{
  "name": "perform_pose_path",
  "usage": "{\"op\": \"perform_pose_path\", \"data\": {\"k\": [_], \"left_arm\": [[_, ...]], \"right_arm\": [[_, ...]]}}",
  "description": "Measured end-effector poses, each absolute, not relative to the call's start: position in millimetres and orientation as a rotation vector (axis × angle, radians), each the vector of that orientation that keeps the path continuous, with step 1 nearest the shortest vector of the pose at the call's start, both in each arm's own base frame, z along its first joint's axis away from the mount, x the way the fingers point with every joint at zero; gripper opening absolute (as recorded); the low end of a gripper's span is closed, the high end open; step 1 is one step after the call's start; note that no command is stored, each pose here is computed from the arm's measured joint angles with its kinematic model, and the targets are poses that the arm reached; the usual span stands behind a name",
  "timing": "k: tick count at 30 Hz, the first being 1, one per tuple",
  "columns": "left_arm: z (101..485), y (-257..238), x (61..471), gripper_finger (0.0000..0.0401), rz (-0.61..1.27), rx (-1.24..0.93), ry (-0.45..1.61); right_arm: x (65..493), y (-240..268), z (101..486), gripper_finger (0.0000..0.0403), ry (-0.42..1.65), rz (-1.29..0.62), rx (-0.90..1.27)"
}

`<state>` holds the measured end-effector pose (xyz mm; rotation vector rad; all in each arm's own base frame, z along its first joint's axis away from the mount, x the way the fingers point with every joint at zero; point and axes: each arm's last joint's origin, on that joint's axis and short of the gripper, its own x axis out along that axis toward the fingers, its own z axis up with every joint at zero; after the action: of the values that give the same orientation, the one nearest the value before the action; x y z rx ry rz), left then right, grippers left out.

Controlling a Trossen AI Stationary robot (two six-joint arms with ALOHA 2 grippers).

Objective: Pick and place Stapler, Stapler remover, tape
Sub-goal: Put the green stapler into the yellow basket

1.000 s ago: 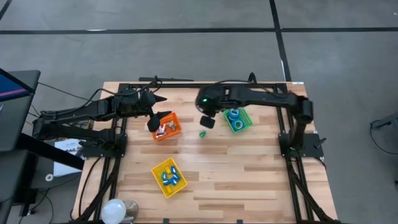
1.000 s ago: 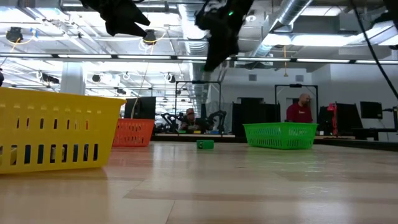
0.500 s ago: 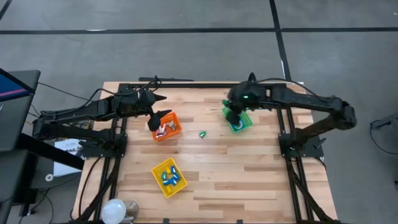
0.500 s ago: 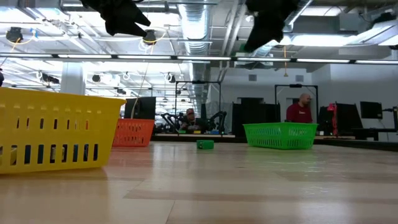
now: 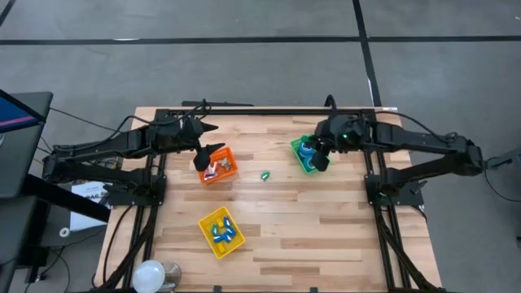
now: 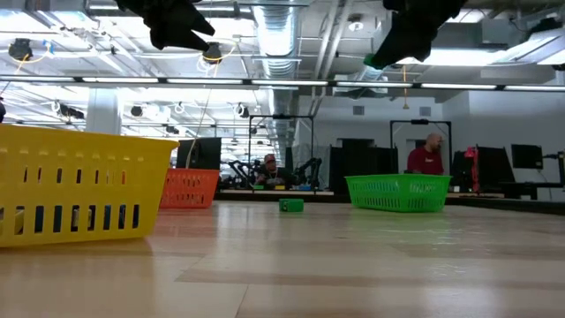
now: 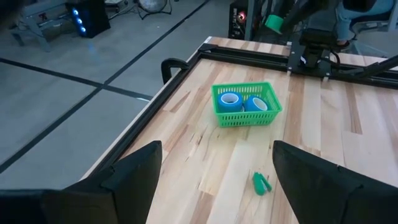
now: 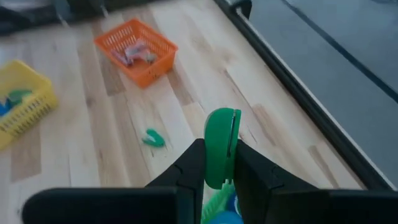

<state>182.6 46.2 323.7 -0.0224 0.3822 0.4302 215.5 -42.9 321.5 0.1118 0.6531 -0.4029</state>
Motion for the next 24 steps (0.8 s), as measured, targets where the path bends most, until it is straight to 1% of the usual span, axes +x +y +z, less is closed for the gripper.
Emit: {"op": "perform_pose_path", "data": {"k": [8,18,24], "left_arm": [[324,46,183,0.0296,0.430,-0.022,0.379],[324,46,183,0.0296,0.430,-0.022,0.380],[324,46,183,0.0296,0.430,-0.022,0.380]], "right_arm": [[225,-41,312,0.0059,0.522,-0.297,0.164],[236,-41,300,0.0059,0.575,-0.277,0.177],[238,-41,300,0.0059,0.564,-0.277,0.179]]}}
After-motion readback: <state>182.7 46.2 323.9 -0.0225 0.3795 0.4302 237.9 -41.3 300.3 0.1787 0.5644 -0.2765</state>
